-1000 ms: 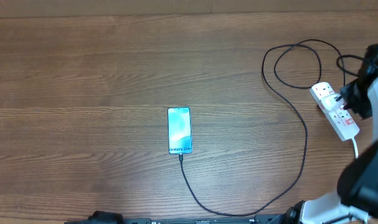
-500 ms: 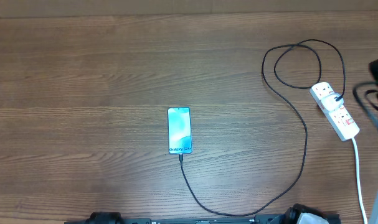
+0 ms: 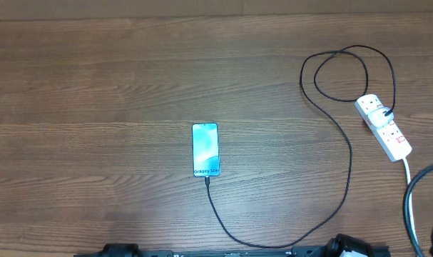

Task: Plug charger to phone and switch on socket

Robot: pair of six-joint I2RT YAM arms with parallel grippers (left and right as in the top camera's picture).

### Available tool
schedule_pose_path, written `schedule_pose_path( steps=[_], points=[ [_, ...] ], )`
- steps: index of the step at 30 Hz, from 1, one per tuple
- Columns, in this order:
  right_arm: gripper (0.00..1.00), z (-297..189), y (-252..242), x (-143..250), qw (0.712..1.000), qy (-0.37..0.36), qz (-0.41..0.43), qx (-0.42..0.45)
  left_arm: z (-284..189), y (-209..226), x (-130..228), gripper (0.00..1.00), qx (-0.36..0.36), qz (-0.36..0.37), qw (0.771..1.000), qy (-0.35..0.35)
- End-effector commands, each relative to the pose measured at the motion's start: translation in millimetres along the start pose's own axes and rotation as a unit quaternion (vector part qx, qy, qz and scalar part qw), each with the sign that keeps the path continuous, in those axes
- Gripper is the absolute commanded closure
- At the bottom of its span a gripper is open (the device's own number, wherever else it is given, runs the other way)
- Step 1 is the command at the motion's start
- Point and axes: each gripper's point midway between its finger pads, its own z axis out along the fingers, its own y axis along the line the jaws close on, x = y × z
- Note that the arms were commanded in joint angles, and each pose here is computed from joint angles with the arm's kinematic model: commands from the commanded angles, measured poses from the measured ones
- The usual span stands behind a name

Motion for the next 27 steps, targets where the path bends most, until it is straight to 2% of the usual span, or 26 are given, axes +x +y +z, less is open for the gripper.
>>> schedule_pose_path(
  steps=[1,7,14,23,27],
  points=[
    [0.96,-23,9,1,0.997,0.008,-0.070,-0.011,-2,1,1,0.00,-0.007,-0.002,1.000,-0.005],
    [0.95,-65,41,-9,0.995,-0.008,-0.063,-0.074,-2,1,1,0.00,-0.007,-0.002,1.000,-0.005],
    [0.95,-125,64,-23,0.983,-0.038,-0.109,-0.140,-2,1,1,0.00,-0.007,-0.002,1.000,-0.005],
    [0.95,-214,58,-60,0.963,-0.133,-0.156,-0.174,-2,1,1,0.00,-0.007,-0.002,1.000,-0.005],
    [0.96,-249,37,-78,0.961,-0.184,-0.155,-0.135,-2,1,1,0.00,-0.007,-0.002,1.000,-0.004]
  ],
)
